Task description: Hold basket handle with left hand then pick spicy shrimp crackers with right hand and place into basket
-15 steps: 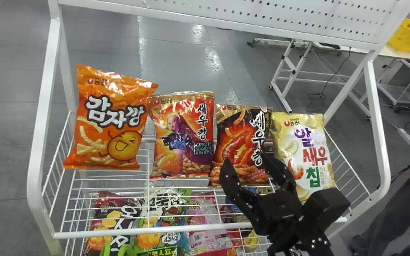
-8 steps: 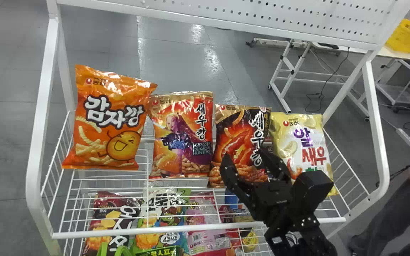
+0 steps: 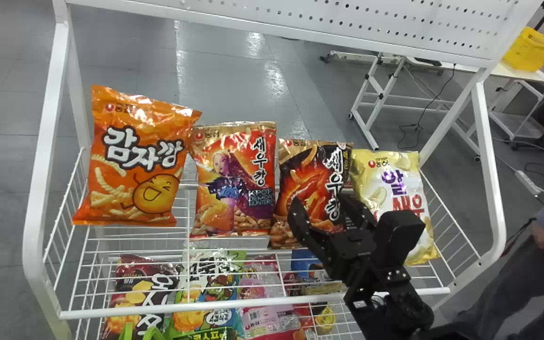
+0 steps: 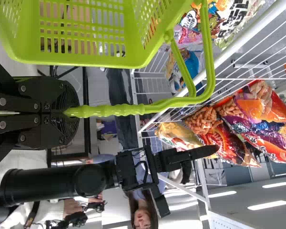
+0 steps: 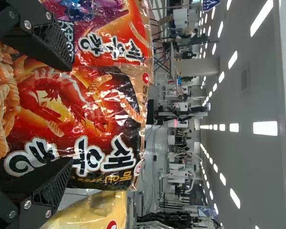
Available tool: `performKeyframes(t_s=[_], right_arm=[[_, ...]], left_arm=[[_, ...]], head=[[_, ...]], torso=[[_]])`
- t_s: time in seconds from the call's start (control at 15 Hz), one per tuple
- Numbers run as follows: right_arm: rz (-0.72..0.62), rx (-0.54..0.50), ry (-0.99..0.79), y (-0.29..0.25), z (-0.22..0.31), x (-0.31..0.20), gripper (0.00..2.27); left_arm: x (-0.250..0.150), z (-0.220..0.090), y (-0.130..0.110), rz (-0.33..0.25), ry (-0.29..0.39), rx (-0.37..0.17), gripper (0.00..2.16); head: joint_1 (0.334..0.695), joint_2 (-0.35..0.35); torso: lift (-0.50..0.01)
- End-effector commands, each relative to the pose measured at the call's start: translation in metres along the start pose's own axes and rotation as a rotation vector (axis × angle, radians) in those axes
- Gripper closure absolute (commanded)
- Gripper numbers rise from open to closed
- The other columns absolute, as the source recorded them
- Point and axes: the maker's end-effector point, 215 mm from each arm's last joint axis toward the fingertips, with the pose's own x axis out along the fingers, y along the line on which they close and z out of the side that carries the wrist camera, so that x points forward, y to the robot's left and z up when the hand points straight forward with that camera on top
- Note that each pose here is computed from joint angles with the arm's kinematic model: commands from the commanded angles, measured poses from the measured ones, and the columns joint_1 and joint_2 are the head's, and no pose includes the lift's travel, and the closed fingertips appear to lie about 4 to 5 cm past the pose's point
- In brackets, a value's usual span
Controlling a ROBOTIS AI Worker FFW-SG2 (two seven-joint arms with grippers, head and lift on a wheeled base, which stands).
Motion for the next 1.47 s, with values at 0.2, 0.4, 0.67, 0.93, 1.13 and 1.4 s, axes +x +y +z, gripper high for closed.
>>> performKeyframes(t_s=[0.2,0.4,0.67,0.93,1.13,1.4], right_arm=[[-0.008,0.002,0.023,-0.004,-0.009,0.009,0.16],[-0.021,-0.001,0.026,-0.012,-0.011,0.011,0.16],[-0.019,-0.001,0.035,-0.012,-0.013,0.01,0.6],[-0.004,0.0,0.042,-0.006,-0.016,0.006,1.66],[-0.001,0.004,-0.018,-0.001,0.005,-0.005,1.66],[-0.042,0.009,-0.105,-0.009,0.034,-0.022,1.66]], left_arm=[[0.001,0.0,-0.001,-0.004,-0.004,-0.003,1.89],[0.001,0.0,-0.001,-0.004,-0.004,-0.003,1.89],[0.001,0.0,0.0,0.0,-0.004,-0.003,1.89],[0.001,0.0,0.001,0.006,-0.004,-0.003,1.89],[0.001,0.001,0.002,0.006,-0.004,-0.004,1.89],[0.002,0.001,0.004,0.009,-0.002,-0.008,1.89]], head=[[0.695,-0.317],[0.695,-0.321],[0.695,-0.329],[0.695,-0.327],[0.695,-0.322],[0.695,-0.323]], torso=[[-0.037],[-0.037],[-0.037],[-0.037],[-0.037],[-0.037]])
